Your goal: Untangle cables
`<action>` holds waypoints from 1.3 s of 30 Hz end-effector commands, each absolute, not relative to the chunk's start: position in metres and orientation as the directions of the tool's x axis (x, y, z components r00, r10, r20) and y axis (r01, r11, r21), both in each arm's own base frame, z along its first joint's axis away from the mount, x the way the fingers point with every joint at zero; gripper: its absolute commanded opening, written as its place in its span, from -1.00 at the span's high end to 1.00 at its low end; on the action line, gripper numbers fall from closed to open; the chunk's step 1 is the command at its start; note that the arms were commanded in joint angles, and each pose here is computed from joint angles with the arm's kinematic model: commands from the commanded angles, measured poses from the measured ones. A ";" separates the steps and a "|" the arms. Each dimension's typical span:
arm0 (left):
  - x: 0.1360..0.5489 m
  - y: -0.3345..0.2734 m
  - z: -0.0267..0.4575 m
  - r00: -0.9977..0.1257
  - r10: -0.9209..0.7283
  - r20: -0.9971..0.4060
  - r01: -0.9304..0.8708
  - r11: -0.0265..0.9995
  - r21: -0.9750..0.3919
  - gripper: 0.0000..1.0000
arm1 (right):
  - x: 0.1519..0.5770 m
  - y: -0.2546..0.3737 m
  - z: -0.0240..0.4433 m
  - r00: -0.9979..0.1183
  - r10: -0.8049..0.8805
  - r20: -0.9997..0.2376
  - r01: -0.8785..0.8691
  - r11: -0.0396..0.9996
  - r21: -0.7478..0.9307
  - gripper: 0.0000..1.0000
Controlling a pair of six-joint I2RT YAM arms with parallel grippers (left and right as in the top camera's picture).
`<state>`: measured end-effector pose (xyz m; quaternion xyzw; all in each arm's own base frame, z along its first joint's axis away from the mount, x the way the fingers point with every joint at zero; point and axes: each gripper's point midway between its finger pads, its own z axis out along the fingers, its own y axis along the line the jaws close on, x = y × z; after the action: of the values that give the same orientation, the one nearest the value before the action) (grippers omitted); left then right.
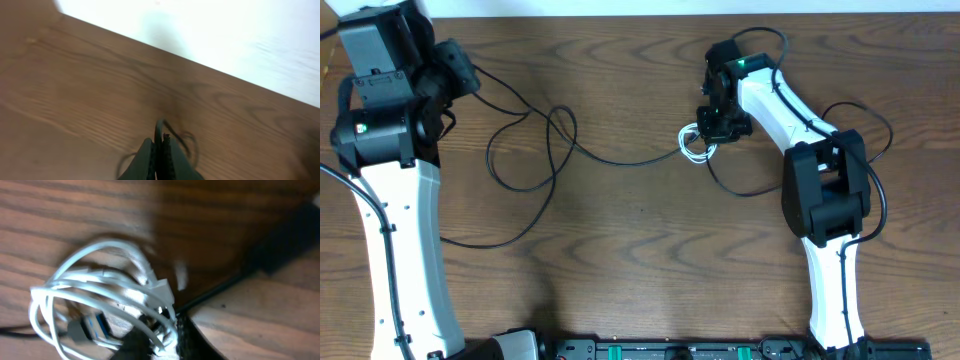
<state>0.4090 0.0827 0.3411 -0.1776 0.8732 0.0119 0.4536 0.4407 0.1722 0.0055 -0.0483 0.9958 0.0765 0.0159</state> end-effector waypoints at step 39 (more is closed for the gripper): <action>0.360 0.244 0.311 -0.371 -0.447 -0.814 -0.850 0.516 0.104 0.85 | 0.467 -0.036 0.169 -0.938 0.280 -0.207 0.236 0.948 0.212 0.98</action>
<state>0.3502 0.2503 0.3157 -0.4191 0.7701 0.3041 0.3725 0.4655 -0.0486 0.1660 0.1593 0.9788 0.0563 0.1156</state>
